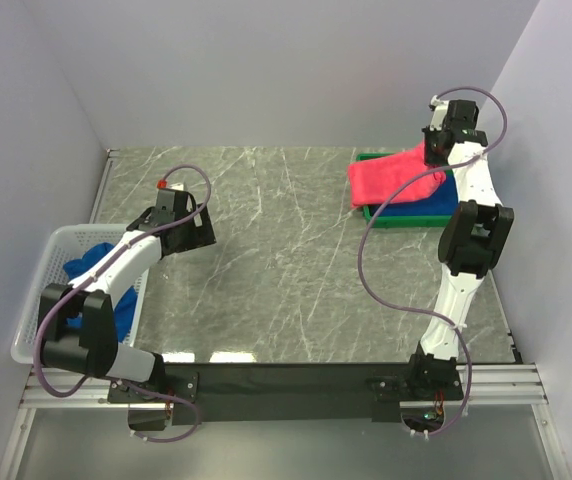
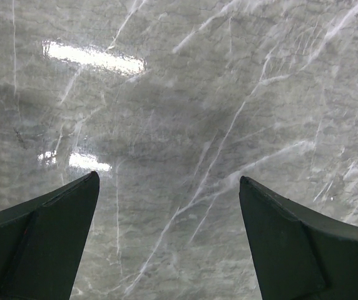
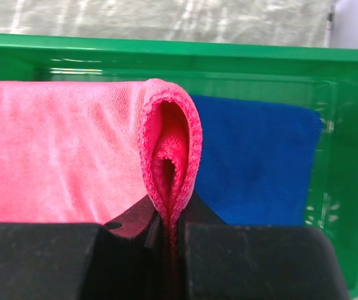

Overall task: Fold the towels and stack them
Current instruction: Neatly place the folded towel into the bin

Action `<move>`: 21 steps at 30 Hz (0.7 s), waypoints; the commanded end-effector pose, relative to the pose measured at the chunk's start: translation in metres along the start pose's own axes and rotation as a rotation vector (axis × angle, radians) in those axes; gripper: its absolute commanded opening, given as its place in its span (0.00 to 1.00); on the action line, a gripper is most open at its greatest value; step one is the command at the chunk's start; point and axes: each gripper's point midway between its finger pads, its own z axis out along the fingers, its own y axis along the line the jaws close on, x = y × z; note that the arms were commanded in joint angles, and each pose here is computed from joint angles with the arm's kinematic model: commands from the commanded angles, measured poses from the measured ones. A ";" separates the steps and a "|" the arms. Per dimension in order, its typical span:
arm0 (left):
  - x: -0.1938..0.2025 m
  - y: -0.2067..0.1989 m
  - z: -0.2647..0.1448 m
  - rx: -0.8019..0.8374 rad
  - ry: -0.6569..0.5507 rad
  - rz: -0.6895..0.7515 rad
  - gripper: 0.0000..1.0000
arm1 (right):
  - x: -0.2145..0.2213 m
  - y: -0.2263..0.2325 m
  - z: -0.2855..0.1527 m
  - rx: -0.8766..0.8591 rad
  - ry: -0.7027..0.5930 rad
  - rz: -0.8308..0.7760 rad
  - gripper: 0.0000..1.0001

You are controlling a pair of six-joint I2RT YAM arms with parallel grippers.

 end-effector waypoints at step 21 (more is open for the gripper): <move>-0.002 -0.003 0.007 0.016 0.001 0.018 0.99 | -0.035 -0.029 -0.011 0.108 -0.110 -0.044 0.00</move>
